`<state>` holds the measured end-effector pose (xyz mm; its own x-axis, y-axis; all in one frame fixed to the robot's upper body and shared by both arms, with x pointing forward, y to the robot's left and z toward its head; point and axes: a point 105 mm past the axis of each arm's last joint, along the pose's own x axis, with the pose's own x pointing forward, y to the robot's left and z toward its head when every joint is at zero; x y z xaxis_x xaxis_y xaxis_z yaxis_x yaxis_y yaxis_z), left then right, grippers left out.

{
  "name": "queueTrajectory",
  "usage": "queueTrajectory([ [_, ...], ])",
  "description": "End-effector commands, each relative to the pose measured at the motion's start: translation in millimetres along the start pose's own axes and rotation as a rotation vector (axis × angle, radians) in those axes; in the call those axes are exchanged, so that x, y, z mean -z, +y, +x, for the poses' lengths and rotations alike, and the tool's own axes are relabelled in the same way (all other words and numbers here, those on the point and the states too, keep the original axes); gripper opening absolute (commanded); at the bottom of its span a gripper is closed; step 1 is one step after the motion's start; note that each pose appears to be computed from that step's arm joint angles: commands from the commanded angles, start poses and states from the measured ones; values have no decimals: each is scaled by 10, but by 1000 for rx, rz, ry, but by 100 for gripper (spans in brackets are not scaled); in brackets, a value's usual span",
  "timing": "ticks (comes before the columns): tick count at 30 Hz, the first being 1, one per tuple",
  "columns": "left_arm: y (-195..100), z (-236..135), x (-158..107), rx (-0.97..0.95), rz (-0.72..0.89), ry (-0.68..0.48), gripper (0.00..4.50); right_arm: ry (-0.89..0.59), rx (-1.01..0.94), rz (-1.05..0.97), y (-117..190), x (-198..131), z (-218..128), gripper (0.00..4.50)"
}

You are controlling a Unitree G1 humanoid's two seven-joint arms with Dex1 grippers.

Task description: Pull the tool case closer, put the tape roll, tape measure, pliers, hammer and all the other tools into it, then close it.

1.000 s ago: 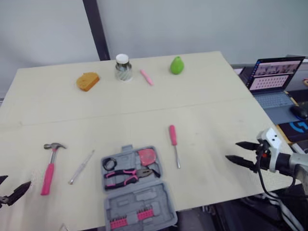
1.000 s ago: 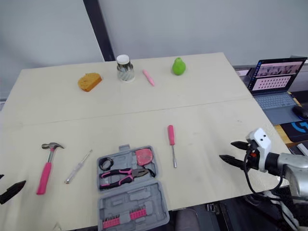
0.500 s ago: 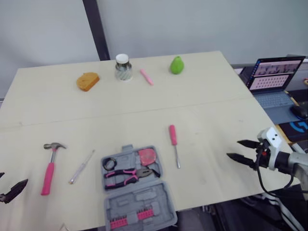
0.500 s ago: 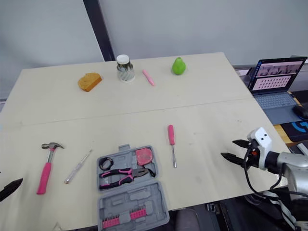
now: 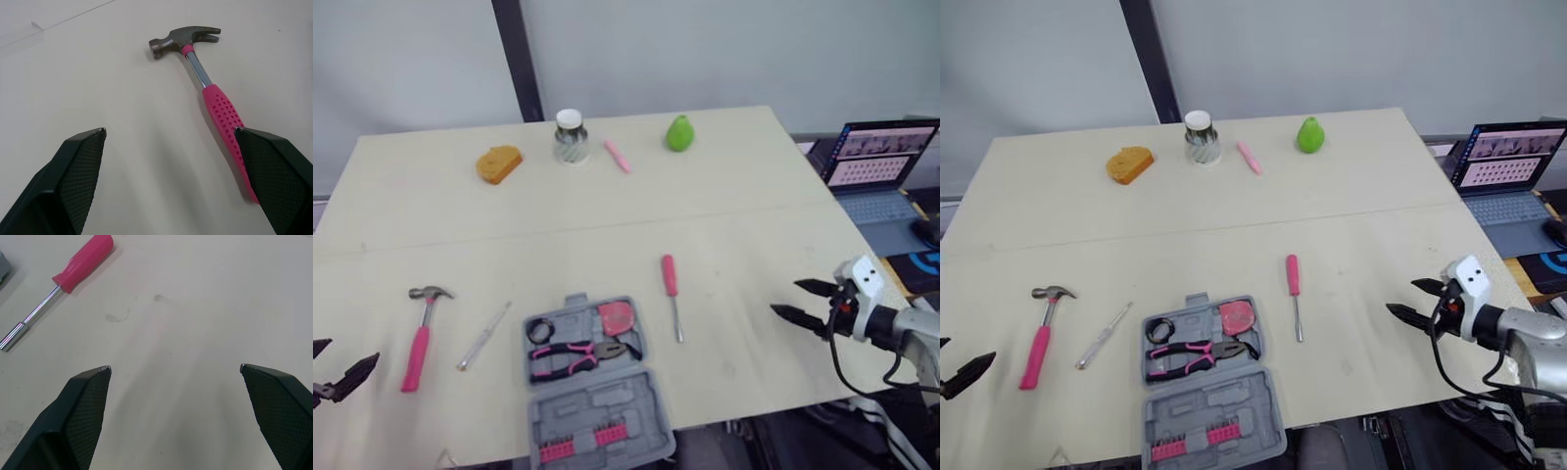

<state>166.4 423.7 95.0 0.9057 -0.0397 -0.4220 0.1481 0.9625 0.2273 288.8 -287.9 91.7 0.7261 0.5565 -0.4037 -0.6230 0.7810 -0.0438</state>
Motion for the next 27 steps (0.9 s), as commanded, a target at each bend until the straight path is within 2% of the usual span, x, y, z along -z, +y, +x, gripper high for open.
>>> queueTrajectory([
  [1, 6, -3, -69, -9, 24, -16, 450, -43, 22, -26, -14, -121, -59, 446],
  [27, -30, 96, -130, -4, 30, -35, 450, -43, 32, -25, -6, -117, -34, 446],
])
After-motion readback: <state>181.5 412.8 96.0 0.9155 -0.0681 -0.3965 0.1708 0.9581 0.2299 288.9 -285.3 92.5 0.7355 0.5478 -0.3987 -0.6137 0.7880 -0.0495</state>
